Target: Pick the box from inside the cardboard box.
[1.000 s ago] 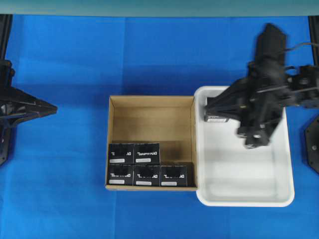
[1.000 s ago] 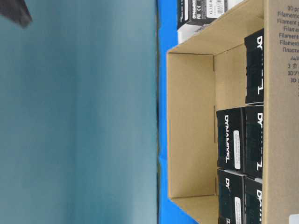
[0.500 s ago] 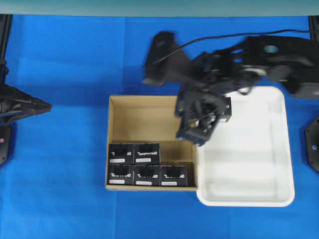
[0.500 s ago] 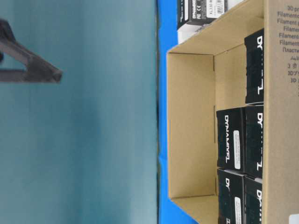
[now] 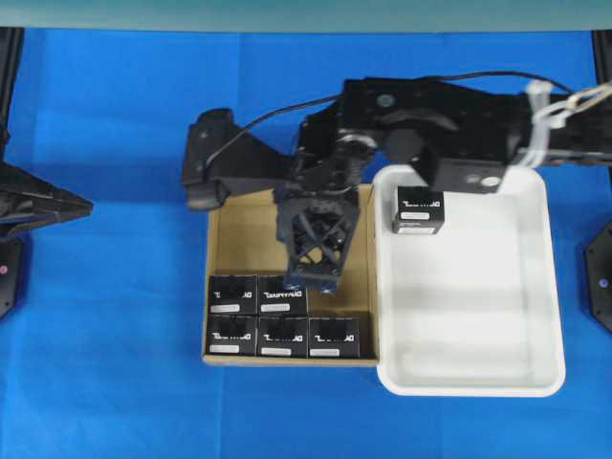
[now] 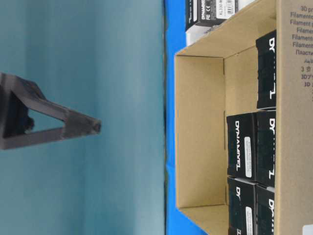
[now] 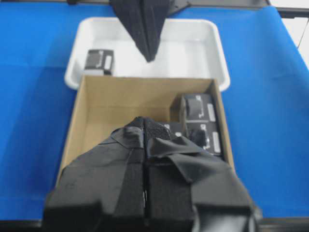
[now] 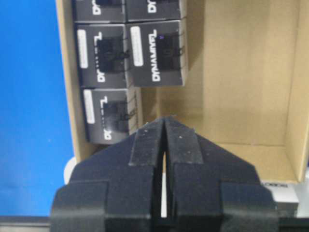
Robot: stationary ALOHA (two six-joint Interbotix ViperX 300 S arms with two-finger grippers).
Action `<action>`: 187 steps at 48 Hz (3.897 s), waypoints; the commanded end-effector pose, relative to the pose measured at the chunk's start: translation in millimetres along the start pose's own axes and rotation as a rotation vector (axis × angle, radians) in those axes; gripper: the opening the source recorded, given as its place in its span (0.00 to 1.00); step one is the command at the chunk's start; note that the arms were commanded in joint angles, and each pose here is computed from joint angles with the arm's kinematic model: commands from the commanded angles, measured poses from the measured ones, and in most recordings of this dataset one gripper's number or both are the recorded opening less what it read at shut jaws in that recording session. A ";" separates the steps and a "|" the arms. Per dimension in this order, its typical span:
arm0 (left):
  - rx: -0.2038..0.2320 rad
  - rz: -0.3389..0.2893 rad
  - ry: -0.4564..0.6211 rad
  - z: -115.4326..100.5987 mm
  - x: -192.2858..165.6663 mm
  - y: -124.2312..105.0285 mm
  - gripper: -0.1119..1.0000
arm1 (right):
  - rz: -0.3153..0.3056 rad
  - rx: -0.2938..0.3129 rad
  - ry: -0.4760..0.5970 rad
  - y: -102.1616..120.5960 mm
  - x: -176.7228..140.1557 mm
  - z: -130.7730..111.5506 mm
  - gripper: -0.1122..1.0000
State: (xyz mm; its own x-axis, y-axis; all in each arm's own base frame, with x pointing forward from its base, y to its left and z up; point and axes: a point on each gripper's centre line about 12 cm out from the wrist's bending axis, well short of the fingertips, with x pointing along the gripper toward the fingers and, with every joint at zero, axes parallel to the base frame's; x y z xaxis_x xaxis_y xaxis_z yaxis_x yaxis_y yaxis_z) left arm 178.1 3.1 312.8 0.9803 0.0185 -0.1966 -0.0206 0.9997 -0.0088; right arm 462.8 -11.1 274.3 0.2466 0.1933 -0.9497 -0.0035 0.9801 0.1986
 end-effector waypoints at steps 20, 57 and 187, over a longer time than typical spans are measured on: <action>0.000 -0.001 -0.011 9.6 3.1 -0.3 0.04 | 0.019 0.041 0.004 -8.4 31.5 10.0 0.54; 0.001 -0.005 -0.005 7.9 4.4 -1.1 0.04 | 0.019 0.058 -0.003 -11.2 101.8 4.4 0.99; 0.000 -0.008 0.005 2.8 5.7 -1.7 0.04 | -0.040 0.121 0.004 -86.1 123.4 -22.2 0.99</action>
State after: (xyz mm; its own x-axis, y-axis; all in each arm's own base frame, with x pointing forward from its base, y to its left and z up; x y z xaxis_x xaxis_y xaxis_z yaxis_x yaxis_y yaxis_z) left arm 183.2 1.6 308.1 0.9753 0.0098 -0.2206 -0.0123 0.9999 -0.0101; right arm 472.1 -69.7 137.7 0.2468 0.1559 -0.9564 0.1250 0.9736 0.1910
